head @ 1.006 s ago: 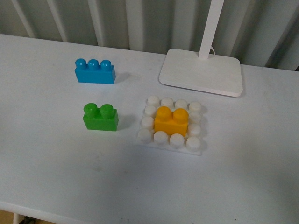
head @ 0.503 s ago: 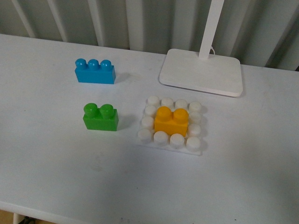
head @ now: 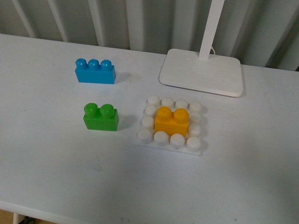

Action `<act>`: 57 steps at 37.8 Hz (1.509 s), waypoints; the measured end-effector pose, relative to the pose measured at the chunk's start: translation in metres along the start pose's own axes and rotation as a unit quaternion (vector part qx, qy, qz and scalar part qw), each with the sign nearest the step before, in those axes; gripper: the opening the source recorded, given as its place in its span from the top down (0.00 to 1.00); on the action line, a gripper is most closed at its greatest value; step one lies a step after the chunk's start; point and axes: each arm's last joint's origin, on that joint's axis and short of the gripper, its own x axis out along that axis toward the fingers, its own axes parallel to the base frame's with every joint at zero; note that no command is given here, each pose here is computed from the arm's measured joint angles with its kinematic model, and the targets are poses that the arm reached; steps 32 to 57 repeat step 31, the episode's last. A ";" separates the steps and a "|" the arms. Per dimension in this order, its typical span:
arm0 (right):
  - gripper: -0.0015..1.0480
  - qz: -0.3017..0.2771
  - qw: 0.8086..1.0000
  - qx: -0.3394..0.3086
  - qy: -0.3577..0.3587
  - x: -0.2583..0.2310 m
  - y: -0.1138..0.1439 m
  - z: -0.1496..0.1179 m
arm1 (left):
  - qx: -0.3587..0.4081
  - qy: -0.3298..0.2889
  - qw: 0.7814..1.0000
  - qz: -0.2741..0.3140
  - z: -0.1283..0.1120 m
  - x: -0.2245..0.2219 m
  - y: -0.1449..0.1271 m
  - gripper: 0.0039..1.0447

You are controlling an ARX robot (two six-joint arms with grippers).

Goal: Insert yellow block into base center

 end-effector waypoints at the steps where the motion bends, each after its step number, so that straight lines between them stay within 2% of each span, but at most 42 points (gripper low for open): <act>1: 0.09 0.000 1.000 0.000 0.000 0.000 0.000 0.000 | 0.000 0.000 1.000 0.000 0.000 0.000 0.000 0.96; 7: 0.09 0.000 1.000 0.000 0.000 0.000 0.000 0.000 | 0.000 0.000 1.000 0.000 0.000 0.000 0.000 0.94; 14: 0.09 0.000 1.000 0.000 0.000 0.000 0.000 0.000 | 0.000 0.000 1.000 0.000 0.000 0.000 0.000 0.67; 21: 0.09 0.000 1.000 0.000 0.000 0.000 0.000 0.000 | 0.000 0.000 1.000 0.000 0.000 0.000 0.000 0.28; 27: 0.09 0.000 1.000 0.000 0.000 0.000 0.000 0.000 | 0.000 0.000 1.000 0.000 0.000 0.000 0.000 0.05; 57: 0.09 0.000 1.000 0.000 0.000 0.000 0.000 0.000 | 0.001 0.000 1.000 0.000 0.000 0.000 0.000 0.06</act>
